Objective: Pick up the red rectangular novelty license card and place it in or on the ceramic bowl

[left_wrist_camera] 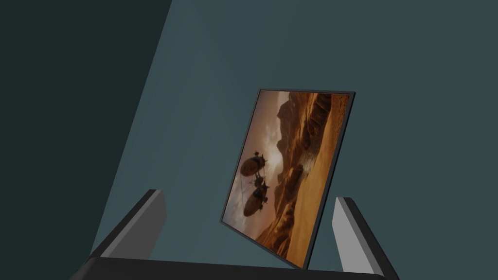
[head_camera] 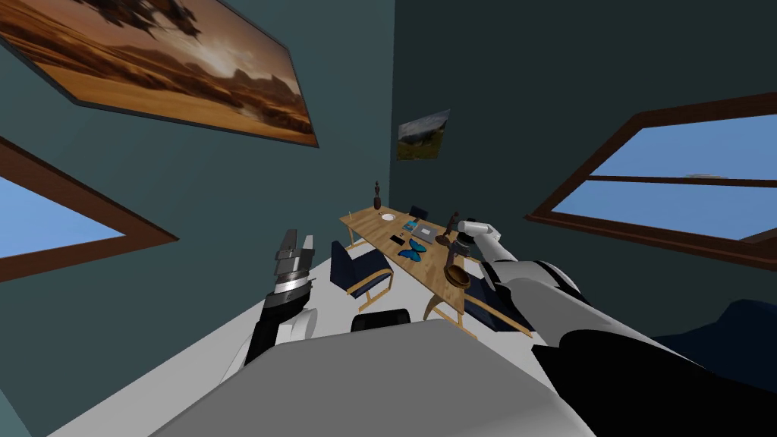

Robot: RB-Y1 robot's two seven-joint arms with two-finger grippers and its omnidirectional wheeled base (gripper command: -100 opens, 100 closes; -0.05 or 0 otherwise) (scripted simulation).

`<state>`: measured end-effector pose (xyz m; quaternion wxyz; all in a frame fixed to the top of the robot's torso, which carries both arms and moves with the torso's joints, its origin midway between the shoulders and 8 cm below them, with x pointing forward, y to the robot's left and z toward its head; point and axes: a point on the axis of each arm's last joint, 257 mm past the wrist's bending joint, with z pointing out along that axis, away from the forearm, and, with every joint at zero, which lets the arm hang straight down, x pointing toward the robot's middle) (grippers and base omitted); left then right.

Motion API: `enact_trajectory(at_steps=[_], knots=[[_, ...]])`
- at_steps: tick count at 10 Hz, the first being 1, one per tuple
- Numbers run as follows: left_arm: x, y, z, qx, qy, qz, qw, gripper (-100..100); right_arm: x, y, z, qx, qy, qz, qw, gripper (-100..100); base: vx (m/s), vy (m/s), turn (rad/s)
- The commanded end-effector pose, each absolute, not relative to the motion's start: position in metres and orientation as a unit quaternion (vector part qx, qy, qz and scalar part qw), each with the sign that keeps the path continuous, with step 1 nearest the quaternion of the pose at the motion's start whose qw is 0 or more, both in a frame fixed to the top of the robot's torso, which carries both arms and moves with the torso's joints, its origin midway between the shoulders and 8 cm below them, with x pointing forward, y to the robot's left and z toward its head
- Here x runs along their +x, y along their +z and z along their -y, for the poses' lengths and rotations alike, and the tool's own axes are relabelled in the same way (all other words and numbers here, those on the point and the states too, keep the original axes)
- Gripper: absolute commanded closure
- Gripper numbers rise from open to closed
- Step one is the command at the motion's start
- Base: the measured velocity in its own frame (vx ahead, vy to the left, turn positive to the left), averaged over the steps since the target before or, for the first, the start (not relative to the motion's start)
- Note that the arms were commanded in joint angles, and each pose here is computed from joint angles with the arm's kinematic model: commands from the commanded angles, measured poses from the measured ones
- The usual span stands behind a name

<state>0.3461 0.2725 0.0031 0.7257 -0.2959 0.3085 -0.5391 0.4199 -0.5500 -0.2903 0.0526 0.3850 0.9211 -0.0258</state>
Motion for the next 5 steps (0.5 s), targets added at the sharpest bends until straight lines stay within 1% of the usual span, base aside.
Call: enact_trajectory(at_steps=[1,5], knots=[[0.346,0.003,-0.273,-0.296,-0.539,-0.308,0.726,0,0.418,-0.277,0.554,0.380,-0.026,-0.923,0.052,100,-0.033,0.021,-0.053],[0.346,0.003,-0.273,-0.296,-0.539,-0.309,0.726,0,0.415,-0.243,0.564,0.367,-0.025,-0.928,0.051,100,-0.039,0.021,-0.051]])
